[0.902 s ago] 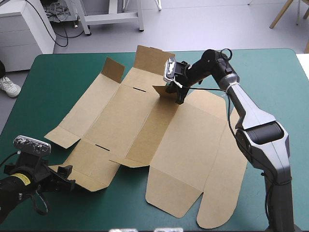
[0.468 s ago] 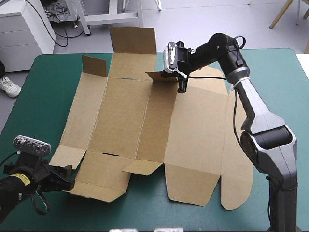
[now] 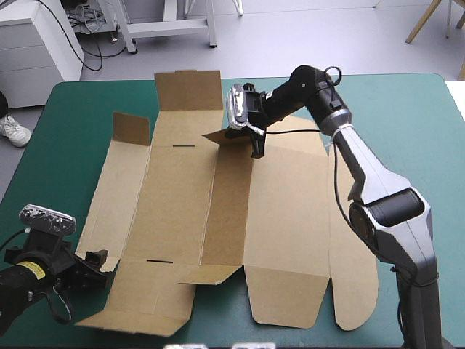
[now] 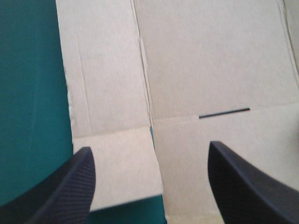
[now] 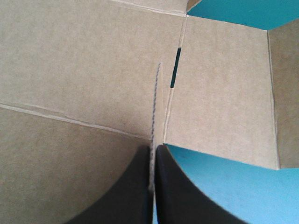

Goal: Fold the box

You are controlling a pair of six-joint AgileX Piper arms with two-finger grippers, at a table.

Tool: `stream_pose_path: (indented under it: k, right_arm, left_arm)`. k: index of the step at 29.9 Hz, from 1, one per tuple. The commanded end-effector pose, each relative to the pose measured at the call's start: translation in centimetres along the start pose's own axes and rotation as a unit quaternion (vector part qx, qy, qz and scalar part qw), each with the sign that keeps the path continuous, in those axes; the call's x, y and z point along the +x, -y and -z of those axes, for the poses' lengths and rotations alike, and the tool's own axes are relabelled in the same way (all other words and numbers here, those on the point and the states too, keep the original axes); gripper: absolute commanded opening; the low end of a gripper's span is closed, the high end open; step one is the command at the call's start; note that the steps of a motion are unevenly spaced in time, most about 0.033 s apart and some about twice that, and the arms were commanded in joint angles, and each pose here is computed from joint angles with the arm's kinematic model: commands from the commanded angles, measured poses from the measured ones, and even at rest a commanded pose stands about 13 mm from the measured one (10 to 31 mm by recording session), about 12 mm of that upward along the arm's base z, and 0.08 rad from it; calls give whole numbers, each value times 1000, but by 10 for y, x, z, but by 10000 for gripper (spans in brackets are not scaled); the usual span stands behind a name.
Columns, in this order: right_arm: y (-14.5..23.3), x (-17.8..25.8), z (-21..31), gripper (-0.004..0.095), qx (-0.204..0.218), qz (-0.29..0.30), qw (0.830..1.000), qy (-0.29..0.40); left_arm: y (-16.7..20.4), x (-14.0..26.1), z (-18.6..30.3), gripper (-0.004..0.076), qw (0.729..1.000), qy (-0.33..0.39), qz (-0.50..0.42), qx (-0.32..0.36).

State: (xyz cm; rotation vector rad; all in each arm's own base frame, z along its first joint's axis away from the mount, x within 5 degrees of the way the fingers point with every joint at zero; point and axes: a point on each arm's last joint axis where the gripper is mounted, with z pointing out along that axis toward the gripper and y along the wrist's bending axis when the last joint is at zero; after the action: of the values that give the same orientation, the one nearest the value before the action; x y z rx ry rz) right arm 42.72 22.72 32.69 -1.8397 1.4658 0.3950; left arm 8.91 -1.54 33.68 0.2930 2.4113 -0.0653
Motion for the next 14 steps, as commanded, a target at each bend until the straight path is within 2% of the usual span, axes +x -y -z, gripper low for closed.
stream_pose_path:
  k: [1, 3, 7, 9, 12, 14]
  right_arm:
    - [-7, -31, 10, -18, 14, 32, 999, 32]
    - [-6, -31, 5, -17, 17, 33, 999, 28]
    - [2, -30, 6, -17, 61, -4, 998, 21]
    - [3, -28, 6, -12, 70, -14, 997, 14]
    - [4, -25, 6, 81, 71, -32, 997, -1]
    - [4, -23, 6, 216, 73, -45, 996, -9]
  left_arm:
    - [-1, -10, 6, 485, 1000, 31, 0, -4]
    - [-1, -11, 8, 485, 999, 32, -1, -6]
    - [-1, -13, 10, 485, 999, 36, -1, -7]
    - [-1, -12, 10, 485, 999, 34, -1, -7]
    - [-1, -12, 10, 485, 999, 33, -1, -6]
    - [-1, -12, 10, 485, 999, 33, -1, -6]
